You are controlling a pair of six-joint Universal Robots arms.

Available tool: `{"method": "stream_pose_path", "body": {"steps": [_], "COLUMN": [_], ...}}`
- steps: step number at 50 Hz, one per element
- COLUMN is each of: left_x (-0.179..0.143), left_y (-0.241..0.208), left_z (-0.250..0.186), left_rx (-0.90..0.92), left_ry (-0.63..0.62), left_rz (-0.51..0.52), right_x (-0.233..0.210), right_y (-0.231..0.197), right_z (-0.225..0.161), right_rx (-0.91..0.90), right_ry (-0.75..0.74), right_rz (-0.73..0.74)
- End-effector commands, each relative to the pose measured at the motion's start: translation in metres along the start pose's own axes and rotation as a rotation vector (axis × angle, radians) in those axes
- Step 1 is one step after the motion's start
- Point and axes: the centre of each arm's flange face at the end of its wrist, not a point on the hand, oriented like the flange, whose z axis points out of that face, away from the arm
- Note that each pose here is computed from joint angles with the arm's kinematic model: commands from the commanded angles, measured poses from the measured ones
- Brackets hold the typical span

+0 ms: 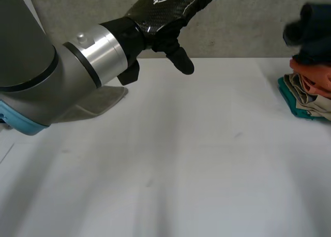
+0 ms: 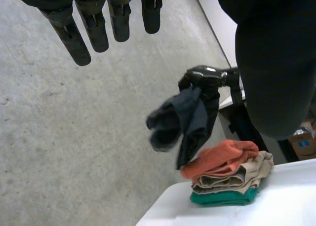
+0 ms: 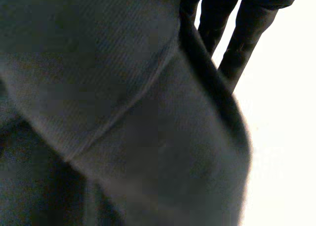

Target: Fold the laundry.

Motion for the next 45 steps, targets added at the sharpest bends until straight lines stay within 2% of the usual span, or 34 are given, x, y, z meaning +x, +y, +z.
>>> {"method": "stream_pose_path", "body": {"steps": [1, 6, 10, 17, 20, 21, 24, 26, 30, 32, 34, 35, 38, 39, 41, 42, 44, 45], "left_x": [0.001, 0.001, 0.002, 0.003, 0.009, 0.012, 0.023, 0.026, 0.028, 0.028, 0.027, 0.025, 0.011, 0.0, -0.013, -0.03, -0.053, -0.076], "left_y": [0.01, 0.015, 0.015, 0.012, 0.012, 0.011, 0.01, 0.012, 0.011, 0.005, -0.001, -0.005, -0.035, -0.052, -0.065, -0.074, -0.079, -0.077], "left_z": [0.0, -0.001, -0.002, -0.003, -0.003, -0.003, -0.002, -0.003, -0.004, -0.005, -0.004, -0.004, 0.0, 0.0, -0.001, -0.004, -0.01, -0.018], "left_rx": [-0.026, -0.041, -0.041, -0.038, -0.038, -0.035, -0.035, -0.04, -0.041, -0.024, -0.005, 0.009, 0.1, 0.15, 0.188, 0.211, 0.216, 0.197], "left_ry": [-0.001, -0.001, -0.001, 0.001, 0.014, 0.022, 0.046, 0.052, 0.055, 0.055, 0.053, 0.047, -0.035, -0.122, -0.21, -0.31, -0.42, -0.506], "left_rz": [-0.014, -0.019, -0.018, -0.021, -0.024, -0.024, -0.03, -0.034, -0.038, -0.028, -0.018, -0.009, 0.039, 0.059, 0.072, 0.086, 0.103, 0.122], "right_x": [0.026, 0.037, 0.053, 0.057, 0.055, 0.054, 0.056, 0.068, 0.09, 0.099, 0.103, 0.111, 0.103, 0.078, 0.056, 0.034, 0.013, -0.006], "right_y": [0.107, 0.126, 0.119, 0.071, 0.036, 0.015, -0.007, -0.019, -0.029, -0.044, -0.054, -0.063, -0.073, -0.088, -0.105, -0.122, -0.138, -0.15], "right_z": [-0.039, -0.058, -0.065, -0.056, -0.057, -0.059, -0.064, -0.074, -0.094, -0.099, -0.098, -0.095, -0.081, -0.062, -0.051, -0.044, -0.043, -0.046], "right_rx": [-0.173, -0.222, -0.23, -0.2, -0.209, -0.219, -0.248, -0.3, -0.441, -0.514, -0.543, -0.536, -0.44, -0.307, -0.194, -0.091, -0.001, 0.07], "right_ry": [-0.052, -0.045, -0.02, 0.003, 0.021, 0.037, 0.079, 0.177, 0.362, 0.437, 0.478, 0.543, 0.569, 0.526, 0.481, 0.428, 0.372, 0.311], "right_rz": [0.07, 0.081, 0.068, 0.041, 0.046, 0.048, 0.049, 0.031, -0.138, -0.33, -0.46, -0.58, -0.624, -0.617, -0.599, -0.579, -0.559, -0.543]}}
